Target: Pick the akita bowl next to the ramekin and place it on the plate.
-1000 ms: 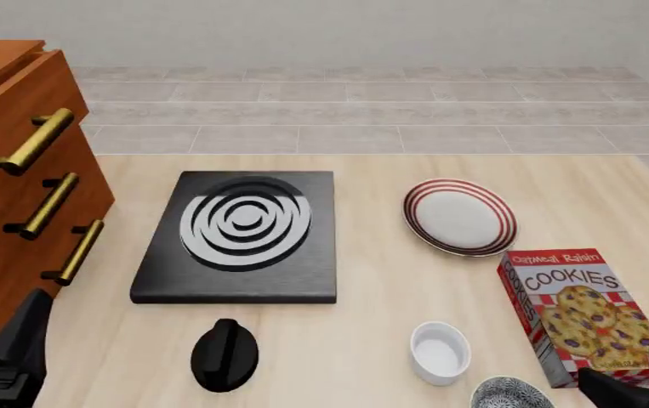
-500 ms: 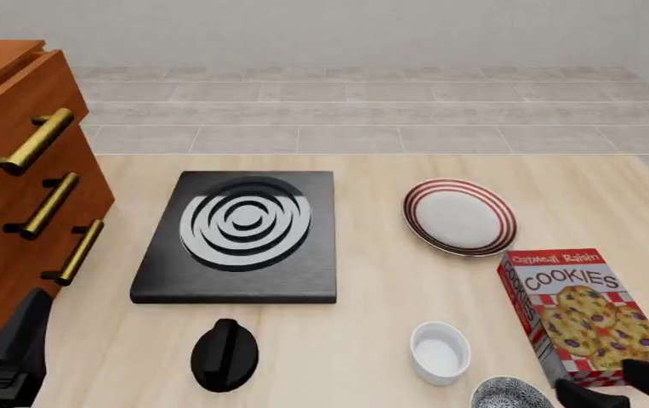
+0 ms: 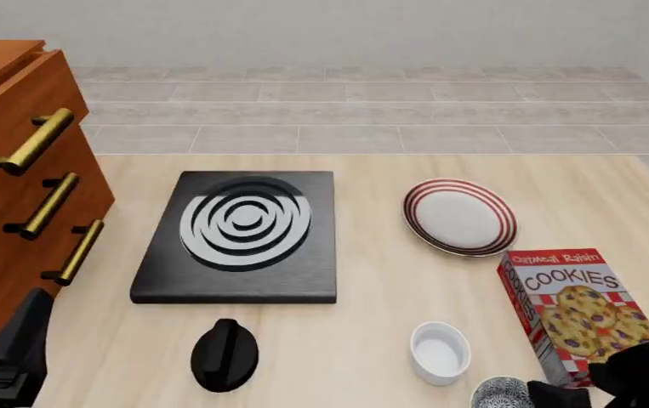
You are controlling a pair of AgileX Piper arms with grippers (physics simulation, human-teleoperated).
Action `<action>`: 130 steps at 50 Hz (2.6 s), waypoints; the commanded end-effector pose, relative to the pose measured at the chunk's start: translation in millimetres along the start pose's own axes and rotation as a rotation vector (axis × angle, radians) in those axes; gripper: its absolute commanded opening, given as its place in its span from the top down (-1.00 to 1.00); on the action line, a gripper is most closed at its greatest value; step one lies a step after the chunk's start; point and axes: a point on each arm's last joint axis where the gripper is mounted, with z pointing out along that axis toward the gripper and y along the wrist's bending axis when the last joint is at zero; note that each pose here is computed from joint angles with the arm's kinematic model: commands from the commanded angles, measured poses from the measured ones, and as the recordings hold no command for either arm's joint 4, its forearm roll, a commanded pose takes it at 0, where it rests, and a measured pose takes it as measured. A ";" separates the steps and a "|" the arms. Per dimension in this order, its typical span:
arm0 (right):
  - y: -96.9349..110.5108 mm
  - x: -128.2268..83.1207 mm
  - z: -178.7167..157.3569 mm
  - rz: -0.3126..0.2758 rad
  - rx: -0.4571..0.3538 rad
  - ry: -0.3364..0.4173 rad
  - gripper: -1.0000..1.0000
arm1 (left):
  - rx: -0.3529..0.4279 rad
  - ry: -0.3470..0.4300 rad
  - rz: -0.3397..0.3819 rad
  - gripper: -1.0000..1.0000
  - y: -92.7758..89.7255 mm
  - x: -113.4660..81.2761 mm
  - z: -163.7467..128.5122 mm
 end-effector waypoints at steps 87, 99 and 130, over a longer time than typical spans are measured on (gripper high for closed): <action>-8.4 46.1 64.9 0.012 0.050 0.158 -1.00 | 0.009 0.005 -0.007 -1.00 -0.4 1.7 0.1; -9.5 53.1 70.9 0.012 0.055 0.174 -1.00 | 0.010 0.008 -0.007 -1.00 -0.4 2.0 0.3; -9.0 48.9 66.8 0.002 0.052 0.161 1.00 | 0.005 0.010 -0.004 -1.00 -0.1 2.3 0.8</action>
